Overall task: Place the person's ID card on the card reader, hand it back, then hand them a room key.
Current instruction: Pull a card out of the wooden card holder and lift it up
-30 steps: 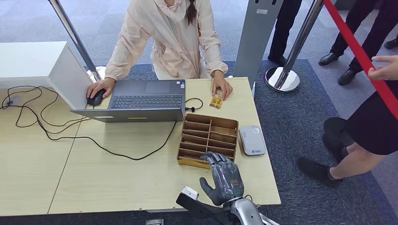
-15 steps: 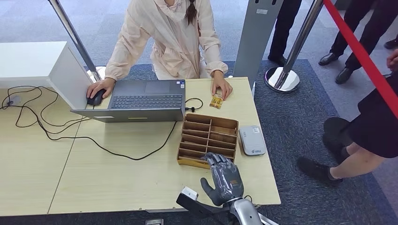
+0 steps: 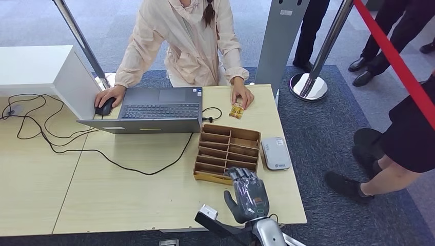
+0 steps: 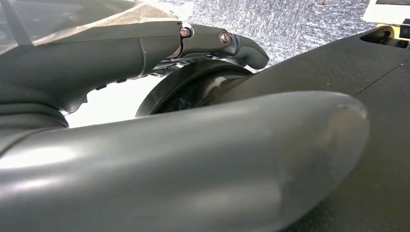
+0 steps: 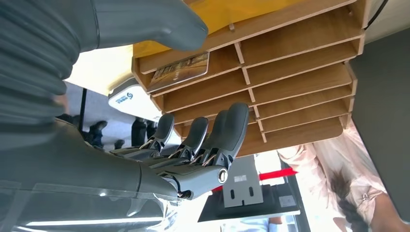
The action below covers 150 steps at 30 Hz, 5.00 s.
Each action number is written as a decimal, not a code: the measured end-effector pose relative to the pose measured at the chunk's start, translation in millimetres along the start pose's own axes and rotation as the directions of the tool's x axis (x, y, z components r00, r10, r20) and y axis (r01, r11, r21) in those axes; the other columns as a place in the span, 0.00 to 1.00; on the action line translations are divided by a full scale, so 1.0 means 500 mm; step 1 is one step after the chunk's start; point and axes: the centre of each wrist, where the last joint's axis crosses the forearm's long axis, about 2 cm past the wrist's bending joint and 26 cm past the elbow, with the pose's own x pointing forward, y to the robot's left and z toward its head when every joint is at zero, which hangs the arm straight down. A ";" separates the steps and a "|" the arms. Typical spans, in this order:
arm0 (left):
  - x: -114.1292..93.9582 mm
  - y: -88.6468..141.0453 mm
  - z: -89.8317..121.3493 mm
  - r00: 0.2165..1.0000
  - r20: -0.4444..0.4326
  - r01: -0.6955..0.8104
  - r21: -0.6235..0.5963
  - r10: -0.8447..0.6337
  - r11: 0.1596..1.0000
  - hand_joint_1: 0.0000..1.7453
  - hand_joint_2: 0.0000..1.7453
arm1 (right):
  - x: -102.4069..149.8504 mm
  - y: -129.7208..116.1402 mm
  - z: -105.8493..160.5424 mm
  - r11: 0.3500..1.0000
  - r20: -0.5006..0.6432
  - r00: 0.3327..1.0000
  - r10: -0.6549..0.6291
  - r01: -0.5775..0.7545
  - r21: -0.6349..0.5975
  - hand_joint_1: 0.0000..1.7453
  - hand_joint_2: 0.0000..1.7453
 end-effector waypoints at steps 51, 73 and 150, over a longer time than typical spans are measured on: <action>0.000 -0.001 0.000 1.000 0.009 0.009 -0.016 -0.009 1.000 0.00 0.00 | -0.045 0.031 0.014 0.980 -0.026 0.982 0.188 -0.189 -0.059 0.33 1.00; 0.001 -0.001 0.000 1.000 0.023 0.011 -0.019 -0.010 1.000 0.00 0.00 | -0.063 0.039 0.007 0.973 -0.065 0.972 0.227 -0.230 -0.033 0.30 1.00; 0.001 -0.002 0.001 0.999 0.049 0.019 -0.036 -0.018 0.999 0.00 0.00 | -0.073 0.041 -0.025 0.969 -0.180 0.954 0.239 -0.247 -0.026 0.94 1.00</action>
